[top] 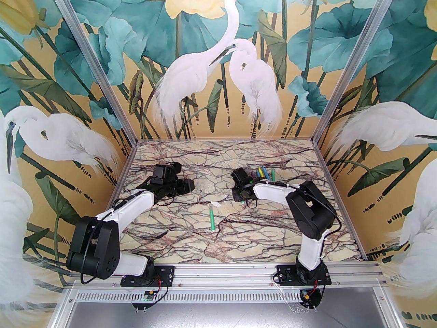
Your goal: Open the pen caps
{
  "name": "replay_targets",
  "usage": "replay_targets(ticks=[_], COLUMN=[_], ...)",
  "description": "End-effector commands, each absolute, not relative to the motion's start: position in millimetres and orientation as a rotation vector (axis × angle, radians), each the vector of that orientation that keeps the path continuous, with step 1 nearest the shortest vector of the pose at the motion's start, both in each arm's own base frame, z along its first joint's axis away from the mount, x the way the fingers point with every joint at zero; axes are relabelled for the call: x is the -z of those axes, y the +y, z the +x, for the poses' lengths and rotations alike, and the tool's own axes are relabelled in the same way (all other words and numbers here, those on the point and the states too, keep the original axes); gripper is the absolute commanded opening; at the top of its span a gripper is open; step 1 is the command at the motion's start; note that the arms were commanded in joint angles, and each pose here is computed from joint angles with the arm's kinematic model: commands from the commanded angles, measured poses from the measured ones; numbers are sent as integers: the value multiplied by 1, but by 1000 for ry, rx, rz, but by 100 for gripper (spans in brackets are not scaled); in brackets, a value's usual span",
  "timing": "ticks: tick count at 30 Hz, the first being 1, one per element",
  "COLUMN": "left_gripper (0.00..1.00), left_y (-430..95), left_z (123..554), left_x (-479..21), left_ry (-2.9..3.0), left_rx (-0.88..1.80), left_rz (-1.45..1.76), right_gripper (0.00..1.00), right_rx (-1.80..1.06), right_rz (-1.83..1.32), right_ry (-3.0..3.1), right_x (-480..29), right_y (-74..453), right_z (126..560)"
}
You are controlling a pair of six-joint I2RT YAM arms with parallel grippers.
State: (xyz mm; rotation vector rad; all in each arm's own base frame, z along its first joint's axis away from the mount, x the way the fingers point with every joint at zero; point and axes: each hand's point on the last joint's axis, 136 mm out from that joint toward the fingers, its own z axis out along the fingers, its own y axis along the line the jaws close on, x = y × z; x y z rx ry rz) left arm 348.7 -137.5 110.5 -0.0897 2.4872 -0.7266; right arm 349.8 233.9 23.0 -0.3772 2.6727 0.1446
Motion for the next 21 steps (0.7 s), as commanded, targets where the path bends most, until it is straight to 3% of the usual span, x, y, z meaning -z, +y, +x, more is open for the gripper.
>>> replay_targets(ticks=[1, 12, 21], left_gripper=[55, 72, 74], left_y=[-135, -117, -96], left_z=[342, 349, 361], left_x=[-109, -103, -105], left_ry=[2494, 2497, 2466], left_rx=[702, 579, 538], left_rz=[-70, -135, -248], right_gripper=[38, 43, 44], right_rx=[-194, -258, -324], right_rz=[-387, -553, -602], right_ry=[2609, 2626, 2716], right_x=[-55, -68, -56], right_y=[240, 283, 336], right_z=[350, 296, 235])
